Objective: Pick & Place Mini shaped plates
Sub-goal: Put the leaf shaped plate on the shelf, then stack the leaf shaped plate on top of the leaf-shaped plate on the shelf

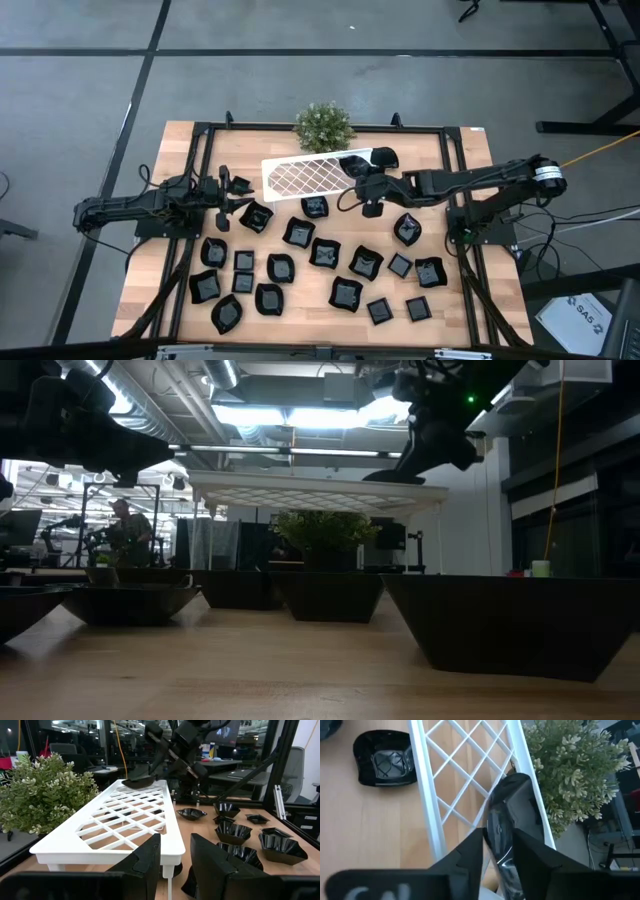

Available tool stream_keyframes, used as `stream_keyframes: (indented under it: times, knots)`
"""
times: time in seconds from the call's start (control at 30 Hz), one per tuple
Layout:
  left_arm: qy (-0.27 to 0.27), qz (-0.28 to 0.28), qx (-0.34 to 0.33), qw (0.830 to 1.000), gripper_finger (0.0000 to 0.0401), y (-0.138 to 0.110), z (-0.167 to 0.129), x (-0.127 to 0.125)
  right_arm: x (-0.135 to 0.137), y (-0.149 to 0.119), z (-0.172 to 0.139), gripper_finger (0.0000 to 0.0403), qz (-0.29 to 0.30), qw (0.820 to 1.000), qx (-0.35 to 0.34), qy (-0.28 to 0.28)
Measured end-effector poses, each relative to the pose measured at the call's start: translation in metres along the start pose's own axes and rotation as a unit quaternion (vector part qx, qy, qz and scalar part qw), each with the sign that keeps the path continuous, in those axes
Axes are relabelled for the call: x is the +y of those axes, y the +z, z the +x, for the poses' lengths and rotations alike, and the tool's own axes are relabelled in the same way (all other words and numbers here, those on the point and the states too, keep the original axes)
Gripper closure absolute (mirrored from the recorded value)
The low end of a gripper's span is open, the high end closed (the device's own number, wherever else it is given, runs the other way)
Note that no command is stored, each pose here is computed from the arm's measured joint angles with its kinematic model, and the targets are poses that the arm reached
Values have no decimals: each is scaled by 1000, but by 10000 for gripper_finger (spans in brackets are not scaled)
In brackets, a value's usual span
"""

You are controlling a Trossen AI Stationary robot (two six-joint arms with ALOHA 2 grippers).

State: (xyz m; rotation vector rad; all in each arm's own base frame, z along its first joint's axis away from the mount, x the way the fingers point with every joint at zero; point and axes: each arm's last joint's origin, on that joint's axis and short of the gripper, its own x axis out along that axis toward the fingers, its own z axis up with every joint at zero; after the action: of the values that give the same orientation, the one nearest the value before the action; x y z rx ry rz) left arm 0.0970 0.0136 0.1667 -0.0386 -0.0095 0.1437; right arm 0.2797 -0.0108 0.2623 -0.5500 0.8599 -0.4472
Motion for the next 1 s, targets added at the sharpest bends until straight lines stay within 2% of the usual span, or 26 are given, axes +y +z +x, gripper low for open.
stream_keyframes:
  times: [0.27, 0.37, 0.5, 0.7, 1.0]
  knots:
    - [0, 0, 0, 1000, 301, 0, 0, 0, 0, 0, 0, 235, 58, 998, -1, -1]
    - [0, 0, 0, 1000, 301, 0, 0, 0, 0, 0, 0, 224, 61, 998, -1, -1]
    - [0, 0, 0, 1000, 301, 0, 0, 0, -2, 4, -2, 221, 65, 998, -7, 6]
    - [0, 0, 0, 1000, 301, 0, 0, 0, -5, 13, -8, 221, 62, 996, -29, 57]
    - [0, 0, 0, 1000, 301, 0, 0, 0, 1, 15, -40, 220, 94, 991, 8, 99]
